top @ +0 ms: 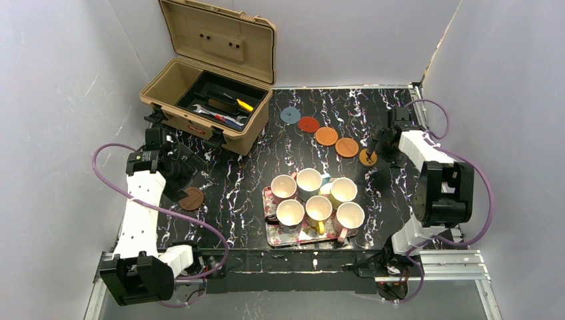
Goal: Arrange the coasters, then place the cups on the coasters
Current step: Move the coaster to the center of the board.
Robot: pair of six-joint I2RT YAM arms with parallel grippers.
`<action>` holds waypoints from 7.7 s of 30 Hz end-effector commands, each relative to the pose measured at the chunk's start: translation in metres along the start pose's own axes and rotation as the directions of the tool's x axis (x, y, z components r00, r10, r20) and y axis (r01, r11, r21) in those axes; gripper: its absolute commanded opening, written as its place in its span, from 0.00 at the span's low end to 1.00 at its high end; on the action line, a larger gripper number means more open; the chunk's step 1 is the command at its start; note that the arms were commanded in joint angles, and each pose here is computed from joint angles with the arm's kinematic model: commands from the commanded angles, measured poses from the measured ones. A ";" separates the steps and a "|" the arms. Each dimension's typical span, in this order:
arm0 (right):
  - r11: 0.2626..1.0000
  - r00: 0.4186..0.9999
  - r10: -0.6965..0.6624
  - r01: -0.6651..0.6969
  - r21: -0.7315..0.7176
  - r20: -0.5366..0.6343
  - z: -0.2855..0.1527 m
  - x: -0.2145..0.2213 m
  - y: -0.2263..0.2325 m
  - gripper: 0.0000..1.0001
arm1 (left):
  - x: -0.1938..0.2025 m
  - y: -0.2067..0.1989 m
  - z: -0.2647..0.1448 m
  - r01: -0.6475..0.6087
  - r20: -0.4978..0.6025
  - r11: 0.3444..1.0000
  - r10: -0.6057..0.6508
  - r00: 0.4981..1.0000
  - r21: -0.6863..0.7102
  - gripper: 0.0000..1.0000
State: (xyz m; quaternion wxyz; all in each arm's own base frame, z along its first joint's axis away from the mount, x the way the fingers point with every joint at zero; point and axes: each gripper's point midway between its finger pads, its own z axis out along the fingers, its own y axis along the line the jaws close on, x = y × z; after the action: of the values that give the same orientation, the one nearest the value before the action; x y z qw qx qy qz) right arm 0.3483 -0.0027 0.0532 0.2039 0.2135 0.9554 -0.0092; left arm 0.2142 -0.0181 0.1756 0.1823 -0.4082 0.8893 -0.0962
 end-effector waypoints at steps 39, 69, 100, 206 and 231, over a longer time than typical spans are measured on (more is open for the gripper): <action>0.993 0.984 0.036 -0.015 -0.118 0.172 -0.056 -0.041 0.019 0.86 | -0.021 0.029 0.133 -0.090 -0.011 0.982 0.090 0.996 -0.164 0.74; 0.992 0.989 0.032 -0.013 -0.126 0.148 -0.051 -0.040 0.023 0.86 | 0.068 -0.053 0.161 -0.229 -0.251 0.973 0.231 0.940 0.037 0.53; 0.988 0.987 0.042 -0.019 -0.152 0.154 -0.059 -0.033 0.023 0.85 | 0.032 0.032 0.118 -0.045 -0.082 0.995 0.038 0.996 -0.085 0.50; 0.641 0.716 -0.582 0.695 -0.325 0.385 -0.083 0.236 0.363 0.76 | 0.007 -0.075 -0.063 -0.485 0.257 0.821 0.421 0.870 0.300 0.98; 0.578 0.664 -0.613 0.747 -0.330 0.428 -0.055 0.260 0.401 0.73 | -0.040 -0.076 -0.009 -0.632 0.574 0.759 0.451 0.684 0.156 0.98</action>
State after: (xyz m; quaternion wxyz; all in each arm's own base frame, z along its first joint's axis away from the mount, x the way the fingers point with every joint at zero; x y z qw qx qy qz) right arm 0.2742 0.4669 0.0349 0.3528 -0.2325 0.8973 0.1275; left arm 0.2882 -0.0499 0.2158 0.4506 -0.0926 0.8815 -0.1069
